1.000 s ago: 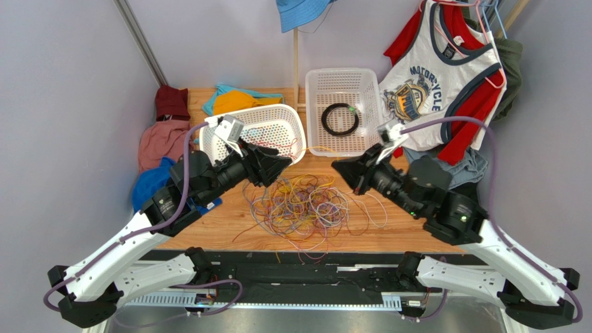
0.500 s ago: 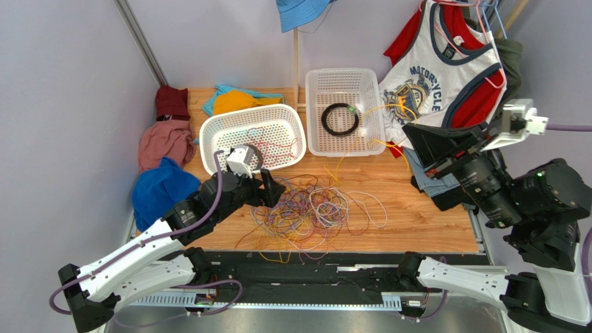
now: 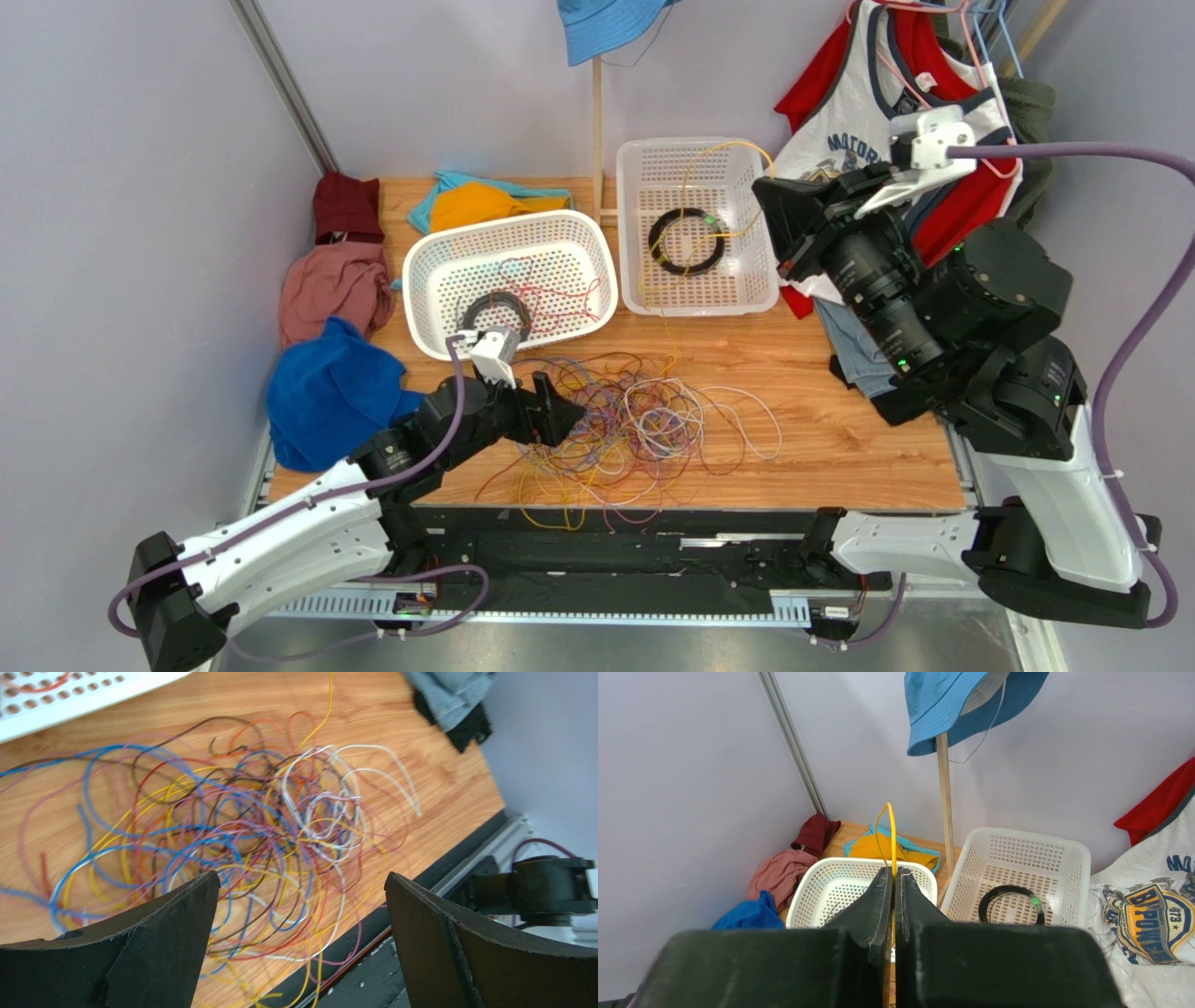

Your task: Untangle the cables

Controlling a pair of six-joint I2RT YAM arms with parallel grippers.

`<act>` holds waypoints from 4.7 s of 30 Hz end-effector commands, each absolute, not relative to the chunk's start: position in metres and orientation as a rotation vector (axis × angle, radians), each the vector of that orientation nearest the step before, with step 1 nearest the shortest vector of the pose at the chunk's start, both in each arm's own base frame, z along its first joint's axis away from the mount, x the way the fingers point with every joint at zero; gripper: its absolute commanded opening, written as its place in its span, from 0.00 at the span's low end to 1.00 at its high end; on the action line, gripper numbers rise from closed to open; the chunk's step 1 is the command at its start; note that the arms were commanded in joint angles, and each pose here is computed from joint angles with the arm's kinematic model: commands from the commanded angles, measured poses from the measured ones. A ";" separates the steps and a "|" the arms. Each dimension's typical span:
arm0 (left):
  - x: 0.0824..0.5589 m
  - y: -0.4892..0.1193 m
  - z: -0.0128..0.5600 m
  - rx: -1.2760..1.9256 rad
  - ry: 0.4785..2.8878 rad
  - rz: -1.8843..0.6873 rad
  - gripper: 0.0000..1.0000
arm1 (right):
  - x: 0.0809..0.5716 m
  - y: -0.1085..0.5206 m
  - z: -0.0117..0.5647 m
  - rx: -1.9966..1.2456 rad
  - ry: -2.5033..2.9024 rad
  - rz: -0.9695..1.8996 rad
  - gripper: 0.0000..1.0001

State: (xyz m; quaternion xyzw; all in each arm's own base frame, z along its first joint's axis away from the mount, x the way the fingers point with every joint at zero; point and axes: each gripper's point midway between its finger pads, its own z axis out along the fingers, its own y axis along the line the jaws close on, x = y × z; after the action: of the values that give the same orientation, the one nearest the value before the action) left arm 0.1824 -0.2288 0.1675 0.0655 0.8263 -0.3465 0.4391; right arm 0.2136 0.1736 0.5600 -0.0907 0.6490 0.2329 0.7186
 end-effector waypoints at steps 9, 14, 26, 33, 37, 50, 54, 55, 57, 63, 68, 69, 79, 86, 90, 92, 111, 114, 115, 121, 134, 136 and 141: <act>0.209 -0.268 0.259 0.211 1.428 -1.059 0.98 | 0.172 0.160 0.586 -0.180 1.388 0.771 0.00; 0.201 -0.298 0.297 0.378 1.220 -1.050 0.98 | 0.155 0.165 0.586 -0.202 1.398 0.891 0.00; 0.223 -0.361 0.295 0.478 1.087 -0.880 0.99 | 0.135 0.164 0.582 -0.230 1.415 0.996 0.00; 0.255 -0.375 0.299 0.415 1.097 -0.767 0.77 | 0.135 0.158 0.566 -0.229 1.435 0.970 0.00; 0.259 -0.368 0.307 0.382 1.090 -0.753 0.30 | 0.133 0.153 0.559 -0.222 1.432 0.968 0.00; 0.223 -0.309 0.378 0.434 1.424 -0.774 0.00 | 0.146 0.123 0.479 -0.117 1.513 0.817 0.00; 0.205 -0.281 0.407 0.466 1.593 -0.741 0.00 | 0.145 0.129 0.443 -0.130 1.549 0.833 0.00; 0.202 -0.279 0.417 0.462 1.604 -0.757 0.00 | 0.145 0.137 0.439 -0.145 1.548 0.855 0.00; 0.193 -0.274 0.448 0.478 1.604 -0.790 0.00 | 0.143 0.153 0.420 -0.202 1.578 0.885 0.00; 0.181 -0.274 0.501 0.483 1.581 -0.866 0.00 | 0.142 0.192 0.398 -0.323 1.626 0.951 0.01; 0.178 -0.280 0.502 0.516 1.602 -0.878 0.00 | 0.143 0.198 0.386 -0.357 1.666 0.933 0.22; 0.178 -0.281 0.500 0.518 1.606 -0.881 0.00 | 0.143 0.198 0.385 -0.354 1.662 0.934 0.22; 0.173 -0.312 0.483 0.562 1.631 -0.996 0.00 | 0.141 0.216 0.387 -0.379 1.612 1.017 0.32; 0.169 -0.326 0.483 0.590 1.642 -1.048 0.00 | 0.142 0.218 0.374 -0.396 1.602 1.013 0.69; 0.168 -0.327 0.487 0.591 1.633 -1.058 0.00 | 0.141 0.221 0.372 -0.395 1.582 1.031 0.72; 0.167 -0.327 0.488 0.588 1.634 -1.065 0.00 | 0.142 0.223 0.371 -0.397 1.578 1.035 0.72; 0.158 -0.325 0.473 0.608 1.656 -1.087 0.00 | 0.178 0.249 0.349 -0.382 1.652 0.896 0.09; 0.161 -0.315 0.462 0.580 1.662 -1.048 0.00 | 0.181 0.238 0.366 -0.350 1.633 0.862 0.00; 0.164 -0.312 0.459 0.565 1.663 -1.029 0.12 | 0.182 0.234 0.372 -0.342 1.624 0.847 0.00; 0.187 -0.267 0.394 0.371 1.821 -0.786 0.93 | 0.196 0.195 0.433 -0.247 1.581 0.666 0.00; 0.175 -0.202 0.232 0.038 2.032 -0.678 0.95 | 0.269 0.163 0.565 -0.035 1.425 0.379 0.00; 0.171 -0.206 0.223 0.022 2.045 -0.724 0.95 | 0.291 0.160 0.578 0.017 1.401 0.335 0.00; 0.165 -0.218 0.196 0.033 2.095 -0.763 0.92 | 0.354 0.144 0.580 0.190 1.337 0.271 0.00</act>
State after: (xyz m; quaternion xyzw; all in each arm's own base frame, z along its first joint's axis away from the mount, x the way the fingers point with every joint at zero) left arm 0.1655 -0.1970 0.1877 0.0387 0.8583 -0.2502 0.4463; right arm 0.3166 0.1629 0.5691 0.0318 0.6442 0.1454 0.7502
